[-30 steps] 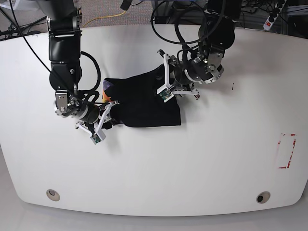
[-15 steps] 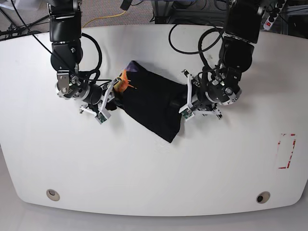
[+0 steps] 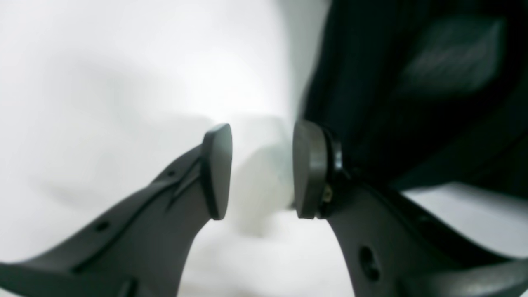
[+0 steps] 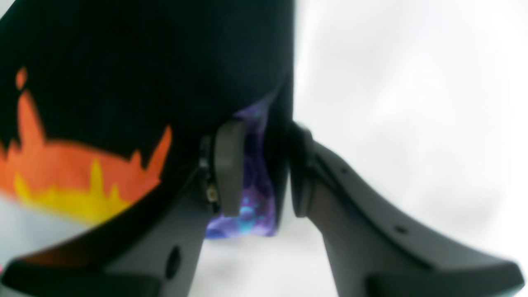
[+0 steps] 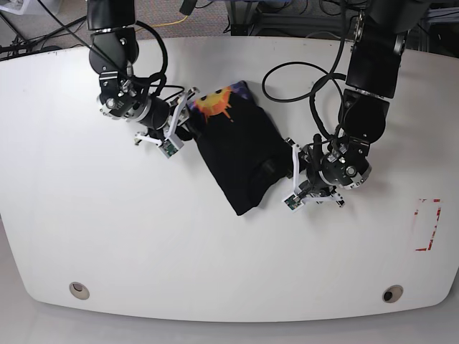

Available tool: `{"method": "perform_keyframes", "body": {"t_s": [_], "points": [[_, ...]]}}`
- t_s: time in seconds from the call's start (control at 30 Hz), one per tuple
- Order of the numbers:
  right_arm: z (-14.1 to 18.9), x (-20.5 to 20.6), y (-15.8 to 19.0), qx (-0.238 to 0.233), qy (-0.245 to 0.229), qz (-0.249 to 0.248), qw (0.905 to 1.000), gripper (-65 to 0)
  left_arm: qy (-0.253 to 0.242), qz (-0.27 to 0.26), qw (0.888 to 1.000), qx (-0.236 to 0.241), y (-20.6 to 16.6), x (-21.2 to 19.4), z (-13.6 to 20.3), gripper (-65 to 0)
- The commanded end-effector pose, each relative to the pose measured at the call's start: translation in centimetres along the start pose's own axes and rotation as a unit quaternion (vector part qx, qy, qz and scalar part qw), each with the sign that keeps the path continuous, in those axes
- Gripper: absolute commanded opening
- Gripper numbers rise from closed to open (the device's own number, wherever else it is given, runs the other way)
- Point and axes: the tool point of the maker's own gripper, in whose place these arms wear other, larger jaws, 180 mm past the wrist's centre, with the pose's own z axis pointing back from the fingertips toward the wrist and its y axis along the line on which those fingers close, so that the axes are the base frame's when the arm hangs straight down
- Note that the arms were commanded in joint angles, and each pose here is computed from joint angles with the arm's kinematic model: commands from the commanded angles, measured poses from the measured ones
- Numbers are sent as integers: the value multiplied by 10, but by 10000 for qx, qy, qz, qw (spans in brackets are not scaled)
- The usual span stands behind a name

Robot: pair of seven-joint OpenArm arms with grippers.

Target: Fold the T-shirt properly

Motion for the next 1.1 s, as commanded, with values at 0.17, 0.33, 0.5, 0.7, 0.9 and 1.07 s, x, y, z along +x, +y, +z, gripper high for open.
{"method": "perform_keyframes", "body": {"t_s": [0.17, 0.33, 0.5, 0.7, 0.9, 1.07], "points": [[16, 51, 23, 9, -416, 378, 9984, -477, -578, -237, 9975, 317, 16, 42, 24, -426], [34, 60, 13, -299, -300, 582, 9974, -477, -690, -108, 9946, 767, 32, 46, 58, -426], [42, 57, 0, -498, -244, 524, 9971, -477, -987, -213, 9895, 1037, 21, 58, 91, -426], [50, 47, -14, -678, -111, 460, 9966, -477, -1210, -84, 9896, 774, -24, 56, 96, -424], [50, 47, -15, -691, -108, 451, 9965, -477, -1104, 455, 9920, 405, -61, 40, 82, -424], [47, 40, -17, -664, -18, 359, 9971, -477, -906, 401, 9950, -158, -113, 26, 71, -425]]}}
